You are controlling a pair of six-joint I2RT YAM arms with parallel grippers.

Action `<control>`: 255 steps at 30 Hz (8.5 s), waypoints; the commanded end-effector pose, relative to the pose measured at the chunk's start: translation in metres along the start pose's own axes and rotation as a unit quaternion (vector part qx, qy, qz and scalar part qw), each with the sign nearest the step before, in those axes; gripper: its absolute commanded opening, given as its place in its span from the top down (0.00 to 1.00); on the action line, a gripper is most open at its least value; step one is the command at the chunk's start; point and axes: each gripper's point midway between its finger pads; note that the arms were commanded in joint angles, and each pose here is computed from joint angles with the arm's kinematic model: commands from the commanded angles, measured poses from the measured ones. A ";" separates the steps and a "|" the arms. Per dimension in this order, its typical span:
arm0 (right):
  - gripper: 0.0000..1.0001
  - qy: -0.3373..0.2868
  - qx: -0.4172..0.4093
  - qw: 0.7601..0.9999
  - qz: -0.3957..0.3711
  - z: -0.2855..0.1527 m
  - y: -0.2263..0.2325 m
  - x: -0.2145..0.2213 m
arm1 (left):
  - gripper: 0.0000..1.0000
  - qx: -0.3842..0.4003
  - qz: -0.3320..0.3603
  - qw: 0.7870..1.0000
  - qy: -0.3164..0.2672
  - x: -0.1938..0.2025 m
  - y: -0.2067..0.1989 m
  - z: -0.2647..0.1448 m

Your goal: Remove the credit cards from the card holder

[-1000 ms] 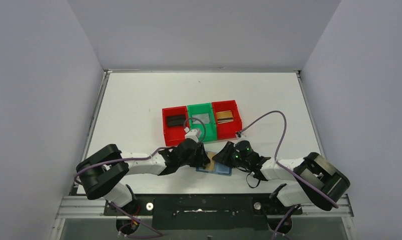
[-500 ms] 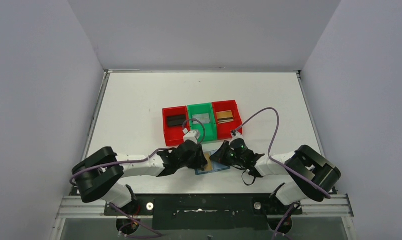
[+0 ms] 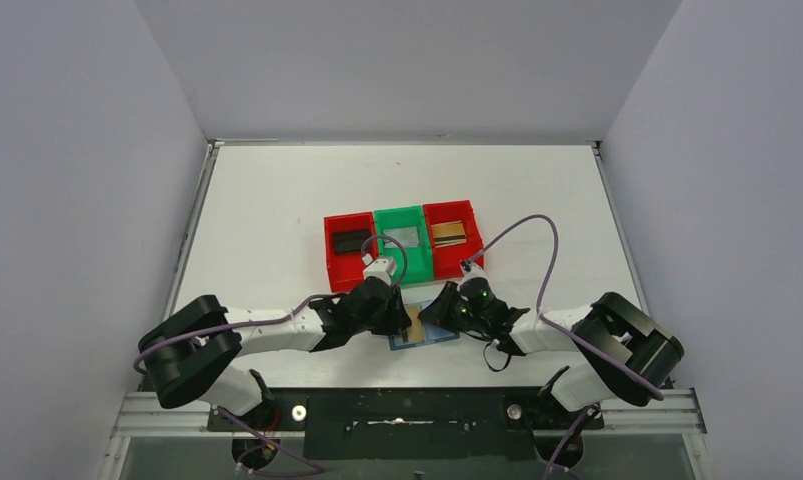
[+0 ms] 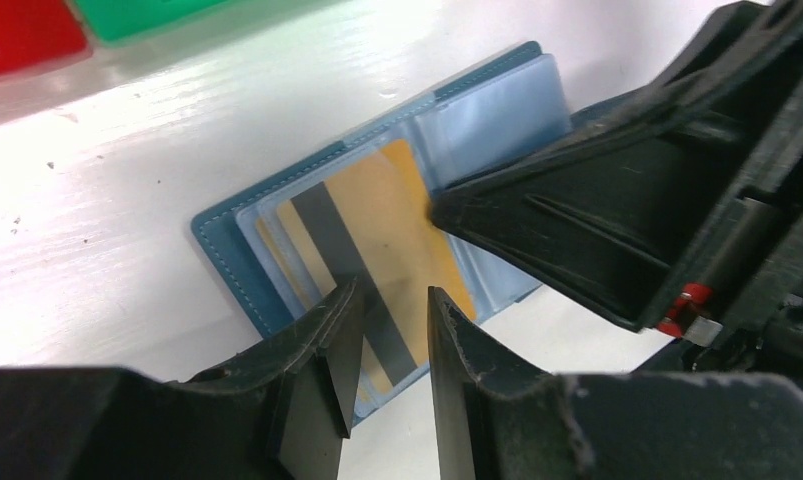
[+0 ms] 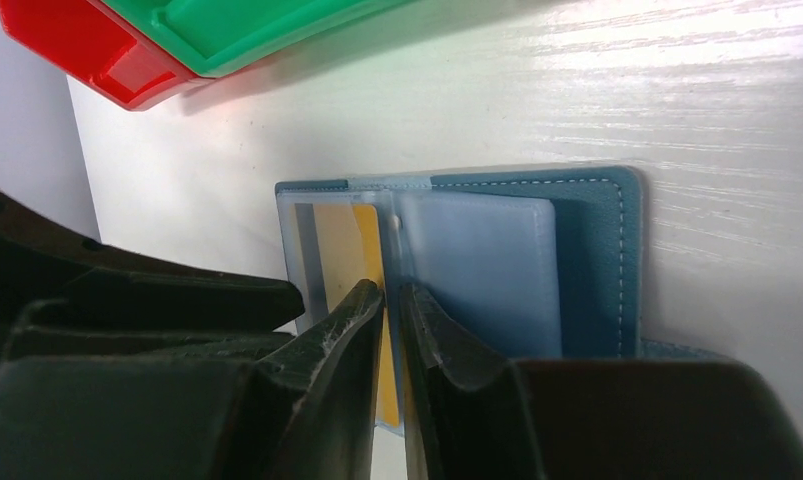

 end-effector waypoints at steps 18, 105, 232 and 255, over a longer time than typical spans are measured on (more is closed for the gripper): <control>0.78 0.019 -0.084 0.996 -0.035 -0.005 0.031 0.006 | 0.76 -0.010 -0.019 1.000 0.010 0.013 0.009 0.007; 1.00 -0.057 0.028 0.997 -0.040 -0.066 -0.021 -0.048 | 1.00 -0.142 0.034 0.989 0.011 0.014 0.042 0.006; 0.02 -0.190 -0.013 0.979 -0.077 -0.083 0.016 -0.176 | 0.23 -0.043 -0.101 0.978 -0.177 -0.100 0.051 -0.140; 0.29 -0.033 0.170 0.960 -0.222 -0.013 0.054 -0.019 | 0.23 -0.043 -0.118 0.978 -0.169 -0.094 0.055 -0.135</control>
Point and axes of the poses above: each gripper's point midway between its finger pads, its own z axis out along the fingers, its own y axis along the line the jaws close on, x = y × z, and after that the axes turned 11 degrees about -z, right-handed
